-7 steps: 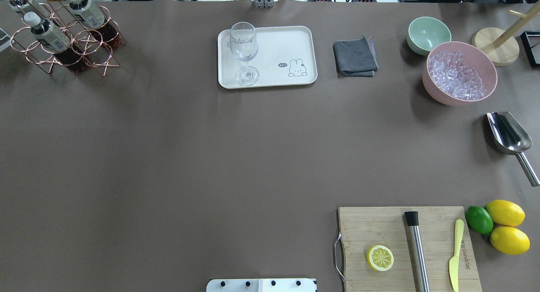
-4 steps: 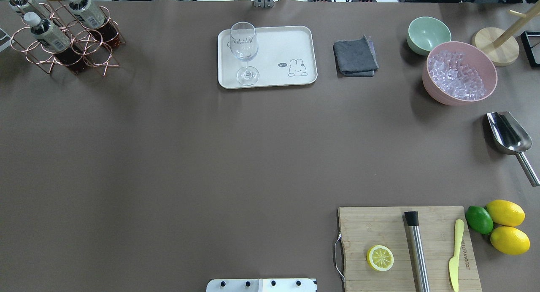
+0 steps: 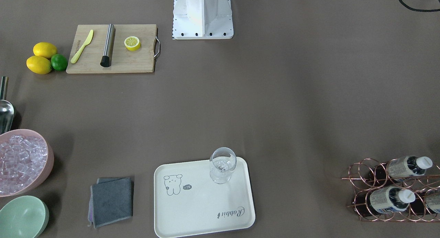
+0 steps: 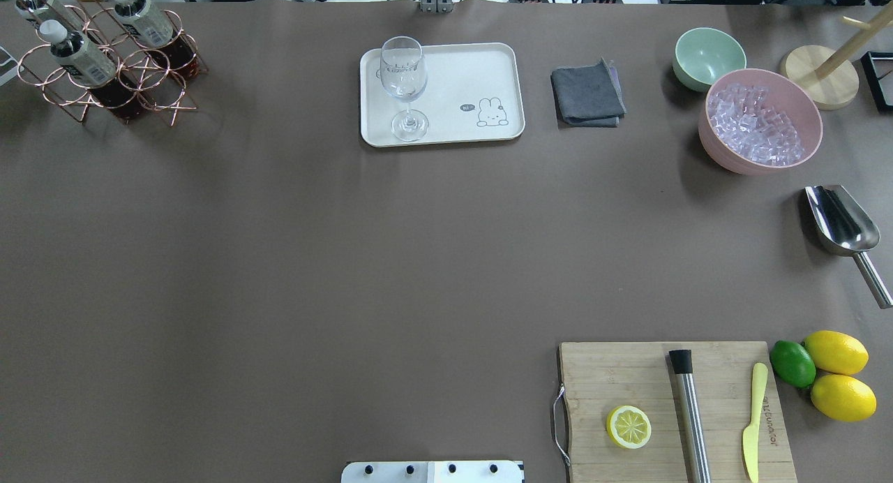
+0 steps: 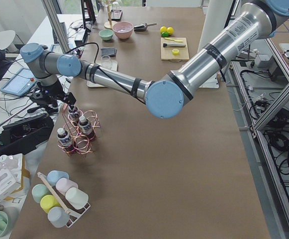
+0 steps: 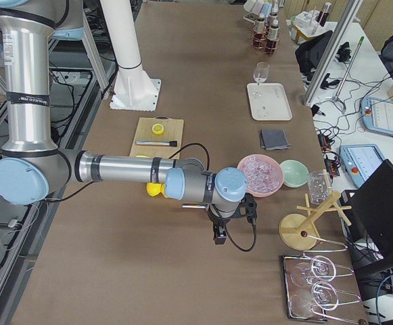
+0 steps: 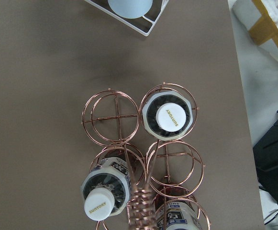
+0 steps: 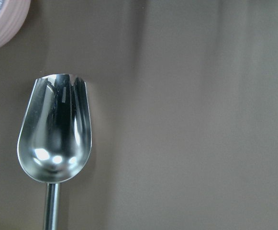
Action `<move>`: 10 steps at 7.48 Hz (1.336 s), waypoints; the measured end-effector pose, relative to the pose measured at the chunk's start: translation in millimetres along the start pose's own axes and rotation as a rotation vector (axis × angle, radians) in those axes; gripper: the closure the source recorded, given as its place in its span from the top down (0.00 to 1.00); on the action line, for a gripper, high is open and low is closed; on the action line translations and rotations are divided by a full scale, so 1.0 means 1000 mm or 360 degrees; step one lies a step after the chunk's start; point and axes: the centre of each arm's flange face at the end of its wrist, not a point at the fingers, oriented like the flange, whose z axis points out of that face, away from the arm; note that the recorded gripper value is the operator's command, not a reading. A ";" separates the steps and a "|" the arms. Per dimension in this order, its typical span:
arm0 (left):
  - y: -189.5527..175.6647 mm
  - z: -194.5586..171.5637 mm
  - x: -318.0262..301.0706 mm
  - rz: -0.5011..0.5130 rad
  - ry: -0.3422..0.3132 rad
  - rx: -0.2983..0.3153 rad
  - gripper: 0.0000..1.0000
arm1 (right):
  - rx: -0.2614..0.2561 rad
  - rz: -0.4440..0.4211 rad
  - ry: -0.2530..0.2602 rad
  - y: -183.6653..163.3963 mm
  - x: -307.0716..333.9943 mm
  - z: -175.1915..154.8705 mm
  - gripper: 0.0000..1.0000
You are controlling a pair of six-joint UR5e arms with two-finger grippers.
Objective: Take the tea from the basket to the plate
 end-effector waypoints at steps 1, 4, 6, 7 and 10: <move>0.000 0.004 -0.001 -0.0002 -0.0005 -0.0011 0.70 | 0.0008 -0.0010 0.0008 -0.004 -0.002 -0.003 1.00; -0.005 0.013 -0.007 0.0015 -0.0002 -0.0020 0.58 | 0.0005 -0.0012 0.0014 -0.004 -0.001 -0.002 1.00; -0.004 0.013 -0.007 0.0019 0.0005 -0.0024 0.61 | -0.0005 -0.0011 0.0014 0.001 0.002 0.001 1.00; -0.003 0.012 -0.007 0.0021 0.0006 -0.0038 0.60 | -0.0007 -0.0012 0.0014 0.002 0.002 0.001 1.00; -0.001 0.010 -0.006 0.0030 0.0012 -0.0052 0.30 | -0.0009 -0.0015 0.0031 0.002 0.003 0.001 1.00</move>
